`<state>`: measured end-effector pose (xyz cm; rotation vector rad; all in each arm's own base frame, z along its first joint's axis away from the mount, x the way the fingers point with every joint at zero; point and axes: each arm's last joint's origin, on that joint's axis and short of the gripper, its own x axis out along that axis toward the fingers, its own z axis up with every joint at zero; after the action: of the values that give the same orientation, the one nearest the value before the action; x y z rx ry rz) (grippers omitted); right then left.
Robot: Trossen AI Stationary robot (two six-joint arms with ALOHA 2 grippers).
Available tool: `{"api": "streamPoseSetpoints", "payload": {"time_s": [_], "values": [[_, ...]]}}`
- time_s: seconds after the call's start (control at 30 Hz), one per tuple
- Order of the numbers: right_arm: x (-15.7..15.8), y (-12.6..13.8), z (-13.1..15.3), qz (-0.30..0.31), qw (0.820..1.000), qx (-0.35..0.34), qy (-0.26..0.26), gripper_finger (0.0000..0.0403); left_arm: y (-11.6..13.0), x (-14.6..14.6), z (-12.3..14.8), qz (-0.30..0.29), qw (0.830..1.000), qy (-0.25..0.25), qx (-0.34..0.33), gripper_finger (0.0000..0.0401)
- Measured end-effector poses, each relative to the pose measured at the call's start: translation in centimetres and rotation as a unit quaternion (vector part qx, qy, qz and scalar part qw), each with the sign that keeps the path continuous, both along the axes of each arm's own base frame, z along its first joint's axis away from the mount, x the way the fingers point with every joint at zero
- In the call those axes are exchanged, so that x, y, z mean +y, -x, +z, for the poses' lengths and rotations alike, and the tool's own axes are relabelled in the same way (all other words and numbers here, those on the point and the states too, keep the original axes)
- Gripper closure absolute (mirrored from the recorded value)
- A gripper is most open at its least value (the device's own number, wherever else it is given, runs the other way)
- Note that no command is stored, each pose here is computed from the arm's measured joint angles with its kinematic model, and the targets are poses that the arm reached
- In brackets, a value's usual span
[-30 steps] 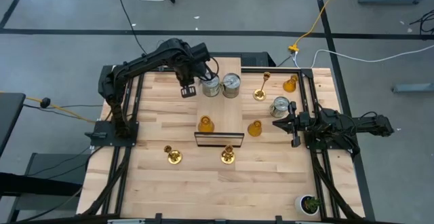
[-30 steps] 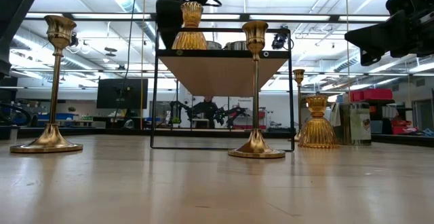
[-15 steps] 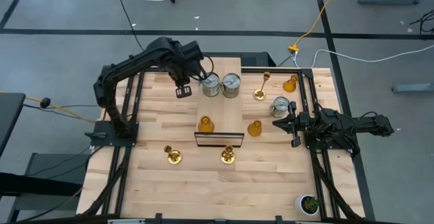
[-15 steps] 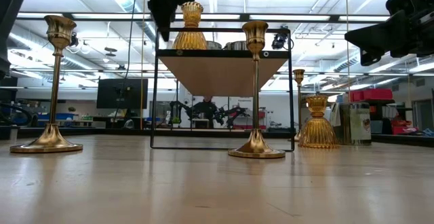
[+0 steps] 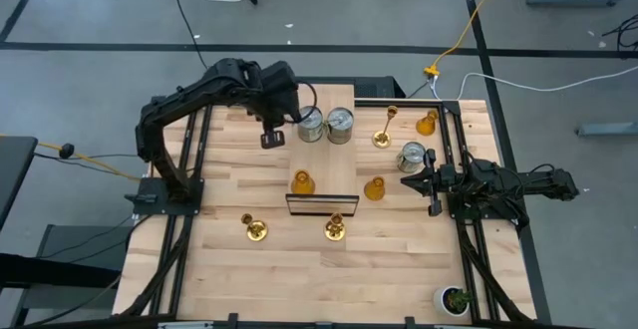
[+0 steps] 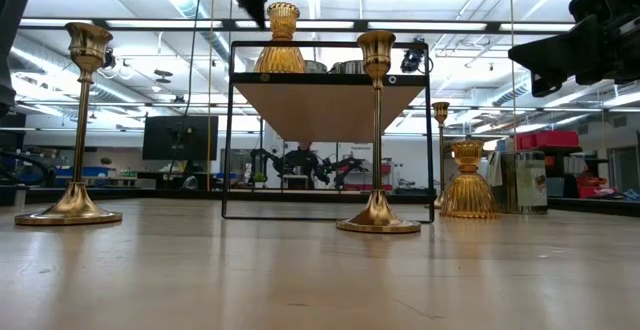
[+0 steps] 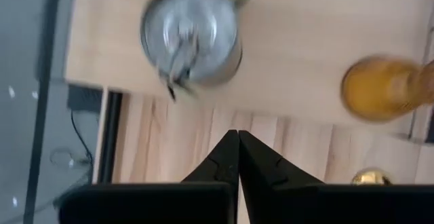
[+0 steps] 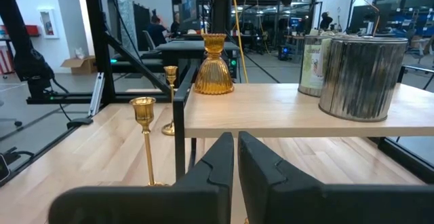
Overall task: Pick & Place candle stick holders
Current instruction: Put the bottom left gold candle holder on the shelf
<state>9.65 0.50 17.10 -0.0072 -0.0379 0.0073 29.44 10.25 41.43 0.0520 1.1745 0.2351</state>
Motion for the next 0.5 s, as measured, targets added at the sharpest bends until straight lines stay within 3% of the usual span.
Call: {"api": "streamPoseSetpoints", "payload": {"time_s": [0.23,0.5], "values": [[0.0,0.0,0.0,0.000,1.000,0.000,0.000,0.0376,-0.5,-1.5,2.1,-0.026,0.997,-0.020,-0.063,0.0373],[0.0,0.0,0.0,0.000,1.000,0.000,0.000,0.0376,-0.7,-2.4,2.4,-0.037,0.997,-0.019,-0.069,0.0372]]}}
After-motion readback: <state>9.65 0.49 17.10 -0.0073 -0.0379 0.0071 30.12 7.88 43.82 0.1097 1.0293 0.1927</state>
